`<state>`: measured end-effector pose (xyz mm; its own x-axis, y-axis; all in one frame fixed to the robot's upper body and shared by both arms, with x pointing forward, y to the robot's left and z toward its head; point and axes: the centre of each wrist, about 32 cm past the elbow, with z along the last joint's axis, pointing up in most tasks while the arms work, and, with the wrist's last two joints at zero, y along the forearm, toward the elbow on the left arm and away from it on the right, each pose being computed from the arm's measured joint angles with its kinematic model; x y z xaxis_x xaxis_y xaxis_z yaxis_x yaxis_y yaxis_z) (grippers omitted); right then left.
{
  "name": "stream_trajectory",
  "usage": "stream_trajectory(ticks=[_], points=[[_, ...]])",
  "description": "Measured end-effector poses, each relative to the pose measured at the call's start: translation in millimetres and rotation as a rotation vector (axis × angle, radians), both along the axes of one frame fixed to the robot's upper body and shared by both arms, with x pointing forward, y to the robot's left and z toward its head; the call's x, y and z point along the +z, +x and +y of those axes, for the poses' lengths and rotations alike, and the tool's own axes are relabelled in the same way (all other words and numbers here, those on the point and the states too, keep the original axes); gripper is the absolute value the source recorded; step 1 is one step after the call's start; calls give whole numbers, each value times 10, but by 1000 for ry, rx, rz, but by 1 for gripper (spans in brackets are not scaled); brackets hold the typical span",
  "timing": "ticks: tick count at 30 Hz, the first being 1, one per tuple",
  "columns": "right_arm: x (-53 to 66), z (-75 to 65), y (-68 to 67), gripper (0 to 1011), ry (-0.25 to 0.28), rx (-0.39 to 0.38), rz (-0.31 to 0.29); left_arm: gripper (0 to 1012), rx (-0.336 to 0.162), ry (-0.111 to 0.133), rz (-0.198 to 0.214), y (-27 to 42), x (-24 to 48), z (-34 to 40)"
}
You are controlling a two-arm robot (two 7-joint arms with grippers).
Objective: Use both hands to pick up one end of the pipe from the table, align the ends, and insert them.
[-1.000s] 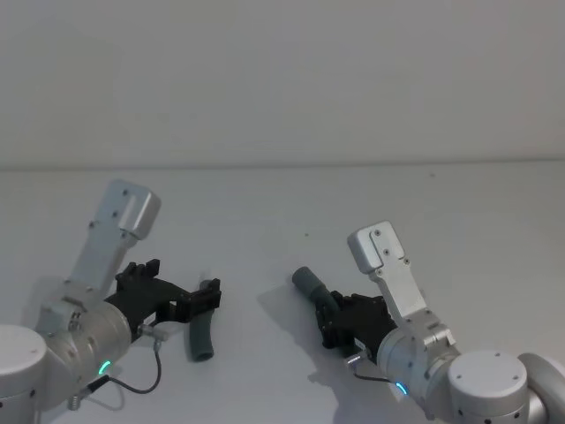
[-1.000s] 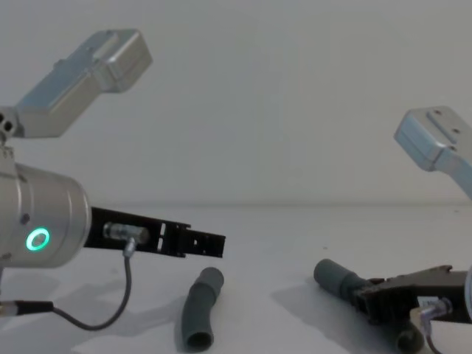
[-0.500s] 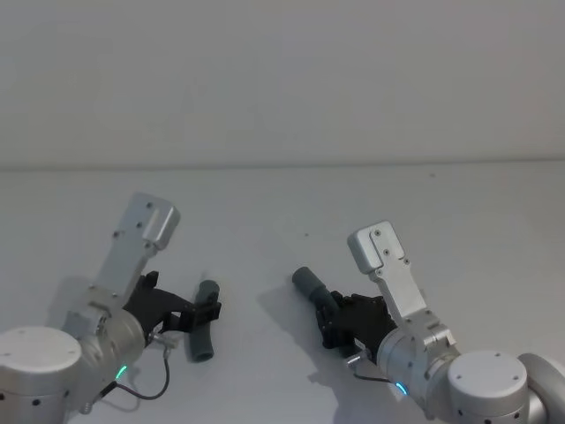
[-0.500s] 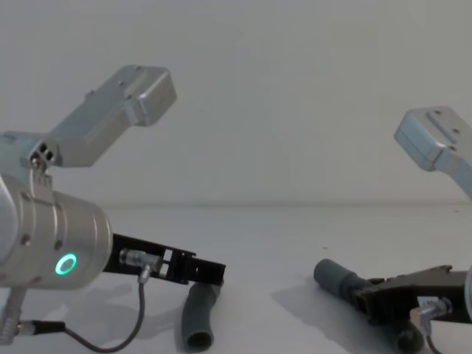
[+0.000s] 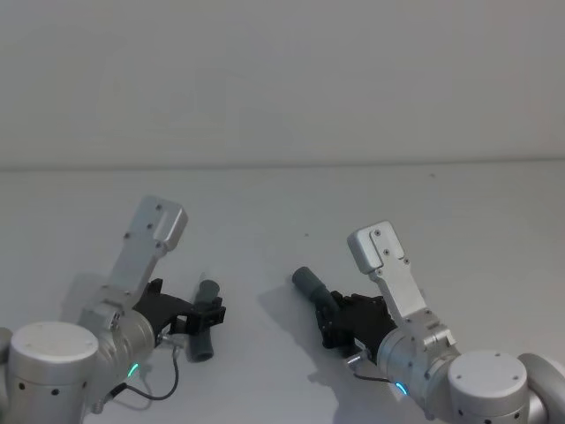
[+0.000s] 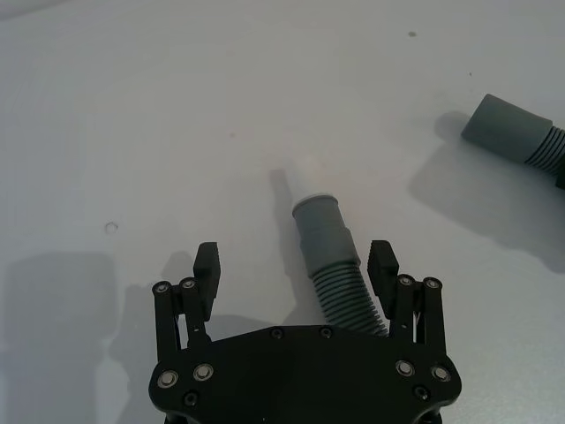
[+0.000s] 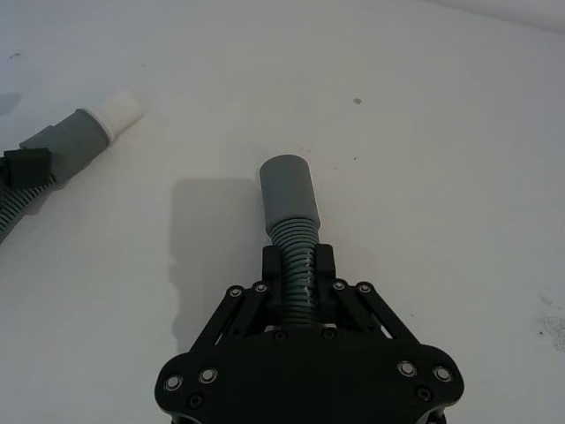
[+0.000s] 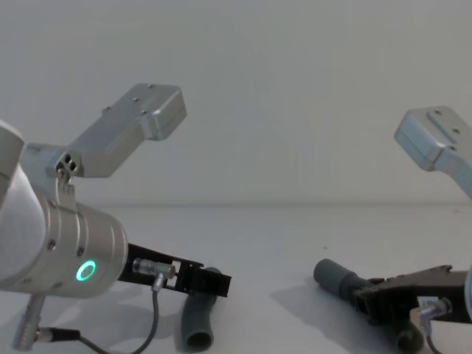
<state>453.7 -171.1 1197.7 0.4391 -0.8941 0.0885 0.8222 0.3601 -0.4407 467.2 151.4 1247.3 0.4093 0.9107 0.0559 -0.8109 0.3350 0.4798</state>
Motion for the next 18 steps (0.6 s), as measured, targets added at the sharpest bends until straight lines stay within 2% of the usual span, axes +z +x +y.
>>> stream_trajectory(ticks=[9, 18], points=[[0, 0, 0, 194, 0, 0, 0, 1002, -5, -25, 23, 39, 8, -20], [0, 0, 0, 194, 0, 0, 0, 1001, 4, -19, 41, 68, 9, -14]])
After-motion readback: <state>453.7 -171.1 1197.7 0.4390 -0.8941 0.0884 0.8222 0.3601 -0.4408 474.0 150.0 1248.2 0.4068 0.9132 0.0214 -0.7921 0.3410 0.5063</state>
